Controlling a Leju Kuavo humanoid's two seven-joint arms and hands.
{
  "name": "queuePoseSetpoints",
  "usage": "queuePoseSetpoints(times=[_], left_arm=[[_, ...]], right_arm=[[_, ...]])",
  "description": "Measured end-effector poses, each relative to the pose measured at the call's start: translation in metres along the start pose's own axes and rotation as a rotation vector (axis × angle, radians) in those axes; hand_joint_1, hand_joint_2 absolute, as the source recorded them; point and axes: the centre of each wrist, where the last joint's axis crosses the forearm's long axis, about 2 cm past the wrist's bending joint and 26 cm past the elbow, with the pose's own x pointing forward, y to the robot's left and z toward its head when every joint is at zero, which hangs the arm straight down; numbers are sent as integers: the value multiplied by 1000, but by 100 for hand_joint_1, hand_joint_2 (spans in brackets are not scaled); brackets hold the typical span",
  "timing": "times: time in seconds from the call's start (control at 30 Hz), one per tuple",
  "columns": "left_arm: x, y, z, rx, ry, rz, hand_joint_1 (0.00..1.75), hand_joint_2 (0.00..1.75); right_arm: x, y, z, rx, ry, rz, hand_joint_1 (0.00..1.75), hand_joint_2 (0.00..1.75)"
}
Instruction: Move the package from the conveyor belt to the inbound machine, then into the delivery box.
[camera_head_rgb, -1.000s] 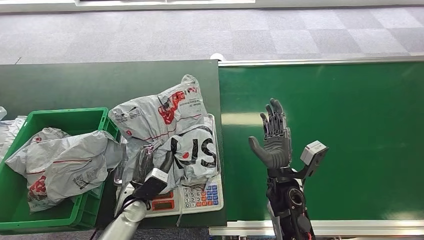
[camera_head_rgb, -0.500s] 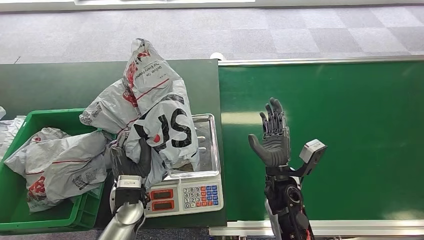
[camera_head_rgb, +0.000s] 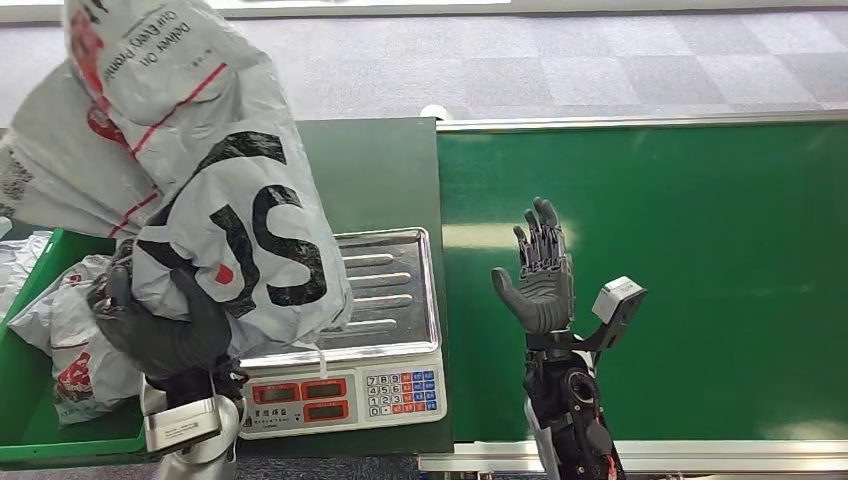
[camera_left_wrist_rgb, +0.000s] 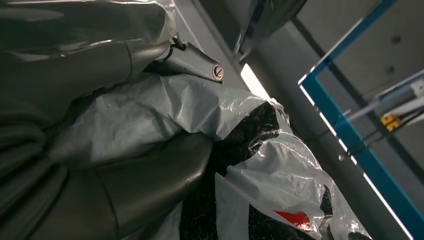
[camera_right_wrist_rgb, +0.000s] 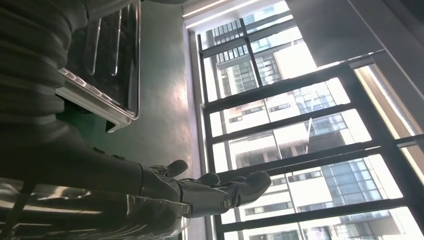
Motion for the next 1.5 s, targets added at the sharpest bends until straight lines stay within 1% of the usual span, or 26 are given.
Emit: queuePoseSetpoints(times=[0.17, 0.33, 0.47, 0.6, 0.67, 0.77, 0.9, 1.1, 1.27, 1.4, 1.43, 1.5], left_arm=[[2, 18, -18, 75, -56, -79, 175, 0], [-12, 46, -35, 139, -99, -271, 175, 0], [-22, 69, -42, 129, -146, -466, 175, 0], [-27, 81, -44, 146, -139, -535, 175, 0], [-27, 85, -45, 131, -156, -585, 175, 0], [-29, 92, -49, 62, -209, -720, 175, 0], [-36, 103, -46, -5, -216, -847, 175, 0], [-53, 113, -30, -83, -142, -942, 175, 0], [-69, 118, -7, -184, -49, -1010, 175, 0], [-86, 121, 18, -297, 76, -1075, 175, 0], [-90, 121, 26, -326, 121, -1095, 175, 0], [-98, 121, 41, -362, 242, -1132, 175, 0]], right_arm=[[-1, 0, 1, -12, -1, 0, 0, 175], [-4, -1, 9, -31, 14, 1, 0, 175], [-6, -3, 17, -43, 25, 4, 0, 175], [-6, -3, 20, -45, 29, 5, 0, 175], [-6, -4, 21, -46, 30, 7, 0, 175], [-6, -4, 24, -50, 29, 10, 0, 175], [-5, -4, 29, -53, 27, 13, 0, 175], [-2, -4, 32, -41, 39, 20, 0, 175], [0, -3, 30, -59, 23, 10, 0, 175], [0, -1, 30, -62, 22, 3, 0, 175], [0, -1, 30, -57, 25, 6, 0, 175], [1, -1, 29, -40, 32, 15, 0, 175]])
